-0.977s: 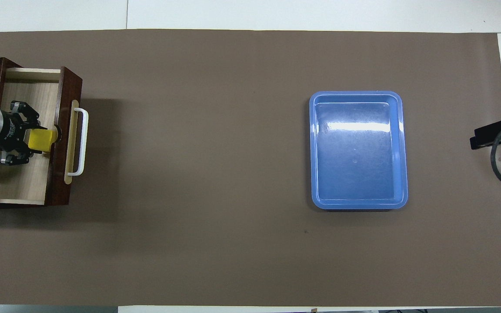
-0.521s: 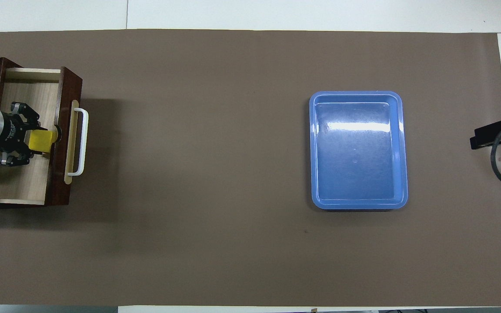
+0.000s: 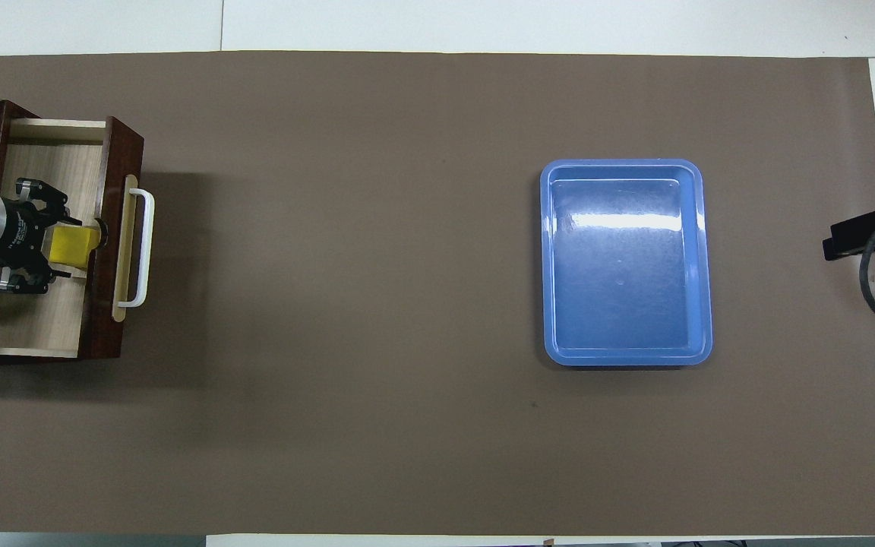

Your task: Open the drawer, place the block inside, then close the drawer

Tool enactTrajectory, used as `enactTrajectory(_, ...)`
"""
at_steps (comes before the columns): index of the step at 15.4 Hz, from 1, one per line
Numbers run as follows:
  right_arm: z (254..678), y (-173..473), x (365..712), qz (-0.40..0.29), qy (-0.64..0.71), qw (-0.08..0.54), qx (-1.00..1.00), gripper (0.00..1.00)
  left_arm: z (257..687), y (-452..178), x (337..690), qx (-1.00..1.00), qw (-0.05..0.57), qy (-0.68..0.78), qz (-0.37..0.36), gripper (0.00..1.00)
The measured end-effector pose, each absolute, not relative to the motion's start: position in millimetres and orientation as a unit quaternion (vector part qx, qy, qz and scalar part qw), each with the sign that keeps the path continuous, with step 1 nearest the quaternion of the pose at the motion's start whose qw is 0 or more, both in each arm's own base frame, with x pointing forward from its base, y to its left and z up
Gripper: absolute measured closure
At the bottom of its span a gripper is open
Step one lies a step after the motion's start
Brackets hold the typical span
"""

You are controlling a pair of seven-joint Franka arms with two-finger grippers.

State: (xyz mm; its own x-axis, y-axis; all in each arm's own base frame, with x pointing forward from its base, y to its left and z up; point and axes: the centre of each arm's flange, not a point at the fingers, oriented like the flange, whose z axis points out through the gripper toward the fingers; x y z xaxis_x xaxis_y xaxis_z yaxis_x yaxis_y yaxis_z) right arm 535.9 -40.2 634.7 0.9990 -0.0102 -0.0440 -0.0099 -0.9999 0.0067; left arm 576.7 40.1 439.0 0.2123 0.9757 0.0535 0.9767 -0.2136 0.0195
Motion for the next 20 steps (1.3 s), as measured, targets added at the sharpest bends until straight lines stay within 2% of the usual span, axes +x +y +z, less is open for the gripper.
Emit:
enactTrajectory(5,631.3,-40.6,535.8,-0.025,-0.005,0.003,1.0,0.0,505.5,31.9,584.8,-0.779,0.003,-0.627,-0.027,0.0)
enactTrajectory(7,624.0,-40.2,537.8,-0.023,-0.006,0.003,1.0,0.0,532.1,0.5,585.9,-0.789,-0.004,-0.614,-0.023,0.0)
enactTrajectory(9,615.4,-39.7,539.4,-0.024,-0.006,0.003,1.0,0.0,541.0,-40.0,584.4,-0.793,-0.003,-0.608,-0.02,0.0)
enactTrajectory(13,609.3,-39.1,538.7,-0.028,-0.006,0.003,1.0,0.0,528.6,-93.0,579.7,-0.788,0.005,-0.615,-0.009,0.0)
enactTrajectory(20,610.2,-37.9,534.6,-0.028,-0.007,0.003,1.0,0.0,470.2,-85.0,581.0,-0.783,0.018,-0.621,-0.009,0.0)
